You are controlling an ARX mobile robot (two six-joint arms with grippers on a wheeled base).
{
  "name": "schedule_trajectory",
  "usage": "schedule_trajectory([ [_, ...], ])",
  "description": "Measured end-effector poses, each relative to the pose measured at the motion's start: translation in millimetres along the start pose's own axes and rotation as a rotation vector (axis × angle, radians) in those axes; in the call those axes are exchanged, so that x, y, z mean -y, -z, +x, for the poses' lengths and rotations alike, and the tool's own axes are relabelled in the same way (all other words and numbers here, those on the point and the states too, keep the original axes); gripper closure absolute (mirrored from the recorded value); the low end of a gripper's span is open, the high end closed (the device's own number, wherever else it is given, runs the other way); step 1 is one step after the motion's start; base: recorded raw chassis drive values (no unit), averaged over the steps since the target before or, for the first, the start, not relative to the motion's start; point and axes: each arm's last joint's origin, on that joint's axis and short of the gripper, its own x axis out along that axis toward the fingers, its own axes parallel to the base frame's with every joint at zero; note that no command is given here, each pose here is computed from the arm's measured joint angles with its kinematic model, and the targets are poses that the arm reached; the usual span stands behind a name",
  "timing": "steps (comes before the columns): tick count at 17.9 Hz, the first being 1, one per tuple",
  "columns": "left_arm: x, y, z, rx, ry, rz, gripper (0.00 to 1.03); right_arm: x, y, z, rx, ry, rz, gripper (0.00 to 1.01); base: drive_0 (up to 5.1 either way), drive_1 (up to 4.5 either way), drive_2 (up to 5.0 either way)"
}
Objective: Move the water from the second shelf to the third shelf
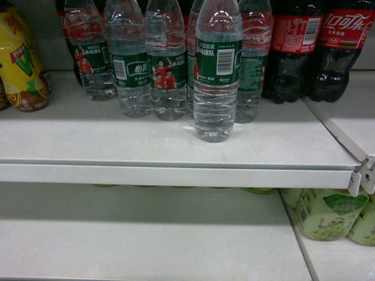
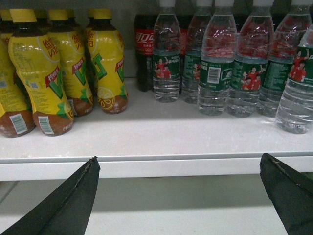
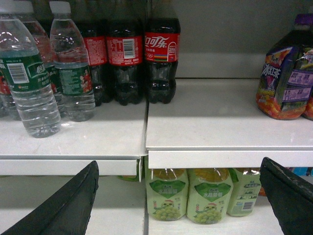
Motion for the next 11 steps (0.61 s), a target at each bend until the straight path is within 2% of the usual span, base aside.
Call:
schedule_trajectory([
  [11,0.0,0.0,0.0,0.000,0.000,0.000,0.05,0.0,0.0,0.0,0.000,0.000,0.000,0.03,0.0,0.00,0.0],
])
